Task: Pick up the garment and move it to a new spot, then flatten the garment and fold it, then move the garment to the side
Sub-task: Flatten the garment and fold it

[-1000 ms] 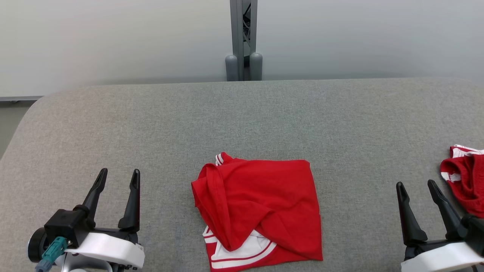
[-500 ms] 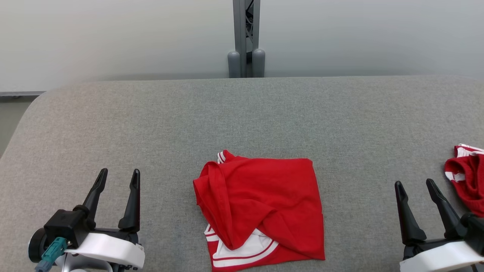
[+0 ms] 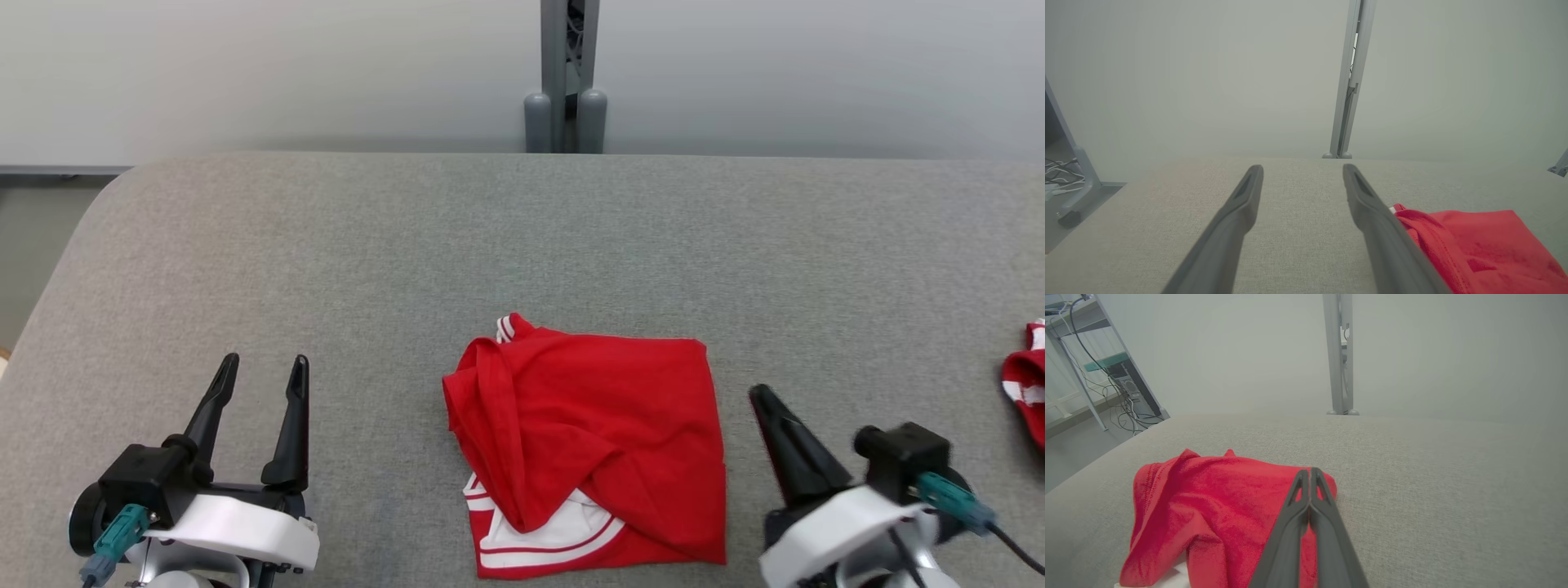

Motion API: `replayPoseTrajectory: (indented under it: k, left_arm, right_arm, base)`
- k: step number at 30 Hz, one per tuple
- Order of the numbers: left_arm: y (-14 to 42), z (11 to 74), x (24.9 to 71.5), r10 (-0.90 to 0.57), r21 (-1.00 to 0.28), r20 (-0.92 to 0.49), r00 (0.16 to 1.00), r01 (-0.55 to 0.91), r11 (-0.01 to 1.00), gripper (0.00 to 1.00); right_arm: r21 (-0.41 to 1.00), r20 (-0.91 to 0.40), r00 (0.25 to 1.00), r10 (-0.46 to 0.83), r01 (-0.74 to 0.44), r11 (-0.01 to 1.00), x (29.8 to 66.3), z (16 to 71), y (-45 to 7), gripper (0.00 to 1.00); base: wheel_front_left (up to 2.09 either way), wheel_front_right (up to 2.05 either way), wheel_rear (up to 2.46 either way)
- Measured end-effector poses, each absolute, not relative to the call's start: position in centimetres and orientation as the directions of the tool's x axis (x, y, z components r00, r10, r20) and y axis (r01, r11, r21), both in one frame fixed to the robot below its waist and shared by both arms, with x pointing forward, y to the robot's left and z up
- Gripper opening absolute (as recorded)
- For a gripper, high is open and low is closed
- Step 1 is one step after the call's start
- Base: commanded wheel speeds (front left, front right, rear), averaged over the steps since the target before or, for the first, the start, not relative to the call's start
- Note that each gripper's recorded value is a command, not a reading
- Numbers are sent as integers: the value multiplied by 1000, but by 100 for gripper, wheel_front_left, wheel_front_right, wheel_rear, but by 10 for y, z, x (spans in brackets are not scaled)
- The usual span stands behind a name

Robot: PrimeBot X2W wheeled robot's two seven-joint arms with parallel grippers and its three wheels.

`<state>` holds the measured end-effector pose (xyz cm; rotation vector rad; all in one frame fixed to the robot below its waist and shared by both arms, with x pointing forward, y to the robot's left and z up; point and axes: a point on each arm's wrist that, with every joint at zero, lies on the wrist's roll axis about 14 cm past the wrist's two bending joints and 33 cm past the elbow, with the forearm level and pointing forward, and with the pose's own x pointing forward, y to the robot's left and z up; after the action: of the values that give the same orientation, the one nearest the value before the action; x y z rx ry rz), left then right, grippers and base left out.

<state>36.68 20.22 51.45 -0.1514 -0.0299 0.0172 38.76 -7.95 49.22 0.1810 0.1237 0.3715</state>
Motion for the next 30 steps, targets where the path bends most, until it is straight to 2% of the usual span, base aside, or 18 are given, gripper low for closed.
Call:
replayPoseTrajectory:
  k: [2, 5, 11, 22, 23, 27, 30]
  left_arm:
    - [204, 514, 367, 24, -152, 27, 999, -20, 988, 100]
    - [208, 511, 367, 41, -156, 20, 999, -37, 987, 100]
    - [217, 506, 368, 68, -160, 9, 998, -65, 985, 100]
    - [229, 494, 368, 110, -162, -23, 994, -112, 980, 100]
    - [225, 493, 371, 102, -177, -20, 995, -104, 979, 100]
    - [224, 494, 373, 100, -178, -17, 995, -101, 979, 100]
    - [223, 494, 374, 96, -178, -17, 995, -98, 979, 100]
  right_arm:
    - [204, -95, 910, 404, -380, 902, 389, 489, -68, 0]
    - [220, -133, 847, 515, -481, 848, 394, 472, -31, 0]
    - [223, -198, 771, 606, -566, 794, 398, 443, -1, 0]
    - [246, -259, 587, 767, -728, 640, 373, 410, 58, 0]
    - [191, -277, 490, 827, -815, 547, 353, 402, 81, 0]
    - [150, -221, 532, 817, -810, 567, 372, 417, 79, 0]
    - [145, -190, 519, 833, -825, 546, 368, 426, 88, 0]
  base:
    - [0, 0, 0]
    - [0, 0, 0]
    - [0, 0, 0]
    - [0, 0, 0]
    - [0, 0, 0]
    - [0, 0, 0]
    - [0, 0, 0]
